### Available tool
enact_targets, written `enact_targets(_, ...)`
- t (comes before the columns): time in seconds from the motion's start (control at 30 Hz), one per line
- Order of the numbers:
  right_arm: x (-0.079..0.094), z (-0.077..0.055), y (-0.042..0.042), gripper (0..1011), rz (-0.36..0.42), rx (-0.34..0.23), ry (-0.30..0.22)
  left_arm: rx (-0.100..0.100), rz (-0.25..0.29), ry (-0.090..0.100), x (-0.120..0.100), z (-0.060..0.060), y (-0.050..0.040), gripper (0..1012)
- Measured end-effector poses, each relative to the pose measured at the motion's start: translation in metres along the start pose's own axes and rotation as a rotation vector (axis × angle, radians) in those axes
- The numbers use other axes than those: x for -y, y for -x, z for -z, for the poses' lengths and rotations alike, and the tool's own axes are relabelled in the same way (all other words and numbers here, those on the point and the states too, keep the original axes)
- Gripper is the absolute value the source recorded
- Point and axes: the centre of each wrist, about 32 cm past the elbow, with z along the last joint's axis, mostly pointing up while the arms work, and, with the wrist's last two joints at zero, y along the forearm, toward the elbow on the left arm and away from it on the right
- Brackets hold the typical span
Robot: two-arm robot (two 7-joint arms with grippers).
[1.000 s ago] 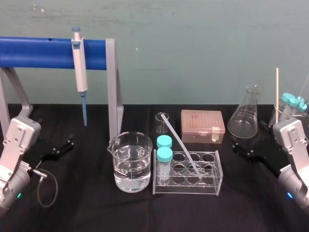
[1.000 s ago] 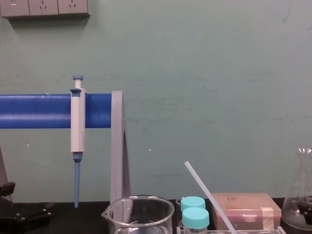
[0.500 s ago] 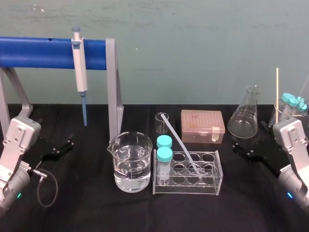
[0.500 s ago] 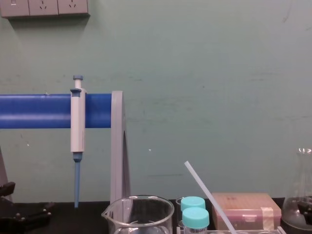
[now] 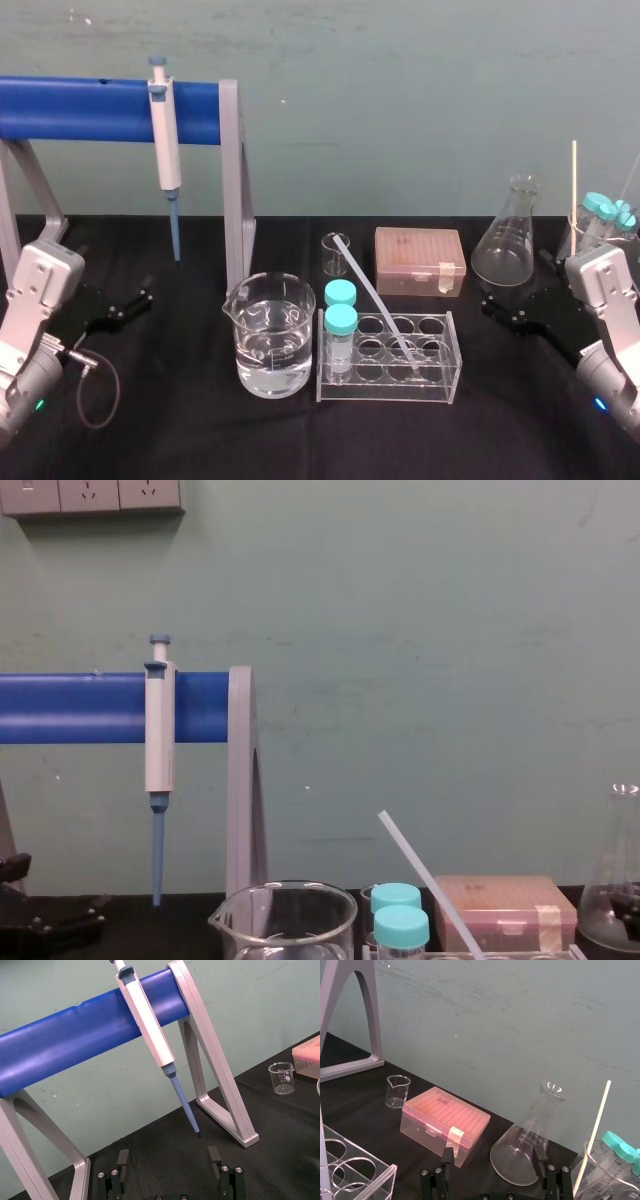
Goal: Pick up the stirring rod with one hand, then place it down.
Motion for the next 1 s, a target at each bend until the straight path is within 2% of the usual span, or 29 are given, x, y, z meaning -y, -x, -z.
enact_targets(1.0, 0.0000, 0.0000, 0.0000, 1000, 0.000, 0.000, 0.000, 0.000, 0.000, 0.000, 0.0000, 0.0000, 0.0000, 1000)
